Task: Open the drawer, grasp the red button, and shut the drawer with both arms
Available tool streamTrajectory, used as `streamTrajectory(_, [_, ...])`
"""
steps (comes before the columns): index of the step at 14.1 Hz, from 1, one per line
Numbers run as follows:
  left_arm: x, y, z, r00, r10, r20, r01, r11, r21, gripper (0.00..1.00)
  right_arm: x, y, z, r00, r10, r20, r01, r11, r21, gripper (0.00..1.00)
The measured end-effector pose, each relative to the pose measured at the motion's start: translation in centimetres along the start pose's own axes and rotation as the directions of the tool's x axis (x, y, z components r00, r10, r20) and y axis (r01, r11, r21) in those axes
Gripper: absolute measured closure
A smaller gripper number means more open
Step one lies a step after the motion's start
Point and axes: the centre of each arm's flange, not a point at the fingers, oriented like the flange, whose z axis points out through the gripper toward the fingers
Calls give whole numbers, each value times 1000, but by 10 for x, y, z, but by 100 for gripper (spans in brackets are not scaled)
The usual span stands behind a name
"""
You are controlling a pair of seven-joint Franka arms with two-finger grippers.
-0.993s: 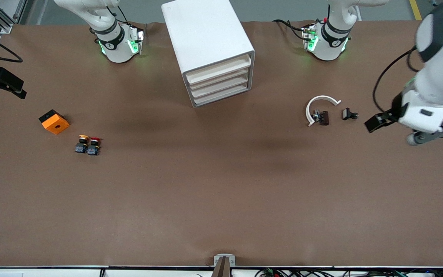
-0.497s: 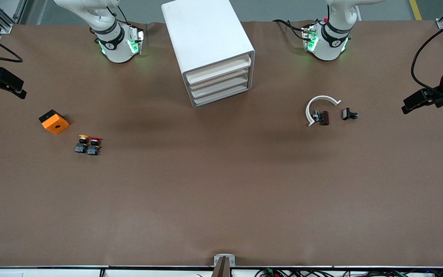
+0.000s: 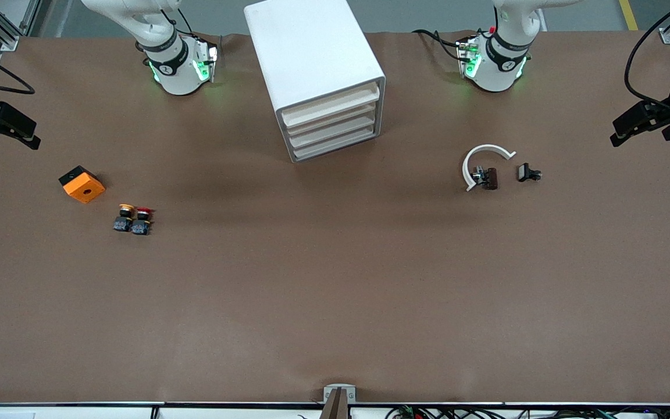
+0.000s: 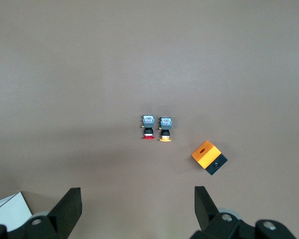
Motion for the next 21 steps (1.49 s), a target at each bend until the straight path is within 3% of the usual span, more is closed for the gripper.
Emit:
streamTrajectory(8, [-8,33,2,998,55,14,-55,998,-7,0,0,0,0,1000,0,0,0,1000,0,0])
streamTrajectory(21, [-11,29,-4,999,37,35,-38,999,8,0,0,0,0,1000,-1,0,1,1000,0,0])
